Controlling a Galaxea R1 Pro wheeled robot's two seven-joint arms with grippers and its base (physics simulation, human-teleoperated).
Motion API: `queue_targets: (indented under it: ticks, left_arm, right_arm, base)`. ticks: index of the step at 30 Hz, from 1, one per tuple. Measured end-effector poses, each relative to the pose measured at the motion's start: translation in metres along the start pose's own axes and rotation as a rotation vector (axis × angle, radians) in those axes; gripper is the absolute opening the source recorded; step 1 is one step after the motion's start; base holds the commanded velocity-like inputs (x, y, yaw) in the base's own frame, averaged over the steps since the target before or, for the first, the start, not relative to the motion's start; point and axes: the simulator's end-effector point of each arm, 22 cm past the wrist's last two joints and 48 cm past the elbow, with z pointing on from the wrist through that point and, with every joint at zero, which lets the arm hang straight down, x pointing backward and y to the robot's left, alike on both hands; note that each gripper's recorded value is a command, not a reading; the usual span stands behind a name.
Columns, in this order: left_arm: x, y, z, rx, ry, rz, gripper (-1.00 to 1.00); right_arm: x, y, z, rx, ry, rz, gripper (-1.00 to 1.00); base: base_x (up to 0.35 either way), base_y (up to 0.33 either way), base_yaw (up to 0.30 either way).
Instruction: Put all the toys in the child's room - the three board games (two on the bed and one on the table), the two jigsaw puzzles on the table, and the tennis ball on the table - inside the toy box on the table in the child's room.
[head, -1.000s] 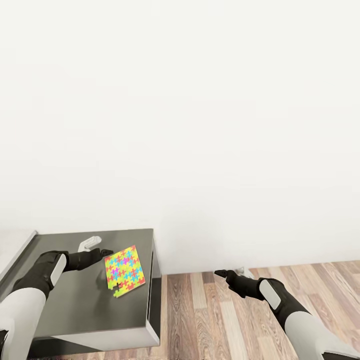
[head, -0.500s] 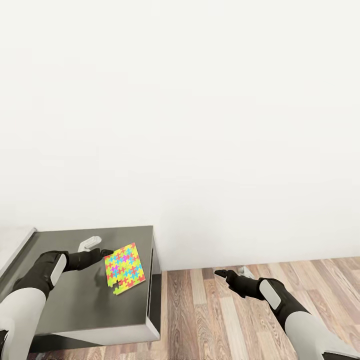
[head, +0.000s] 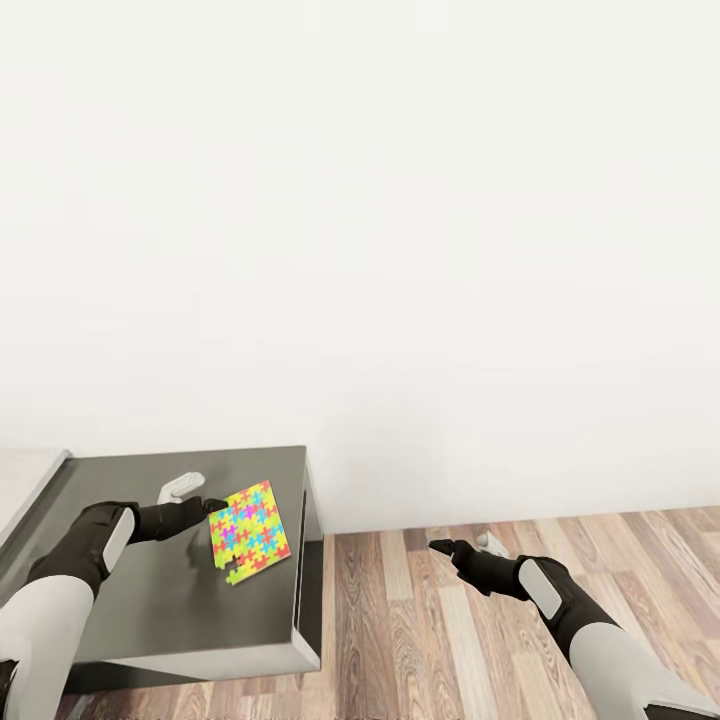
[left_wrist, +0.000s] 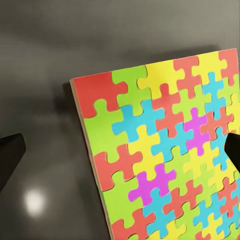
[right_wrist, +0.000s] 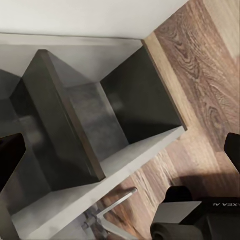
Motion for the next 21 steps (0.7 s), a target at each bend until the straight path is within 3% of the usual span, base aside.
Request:
queue_targets:
  ticks: [21]
  left_arm:
    - [0.0026,0.0012,0.0026,-0.002,0.006,0.000,1.00]
  right_arm:
    - [0.0017,-0.0025,0.0016,0.003,0.004,0.003,1.00]
  base:
    - [0.000,-0.024,0.000]
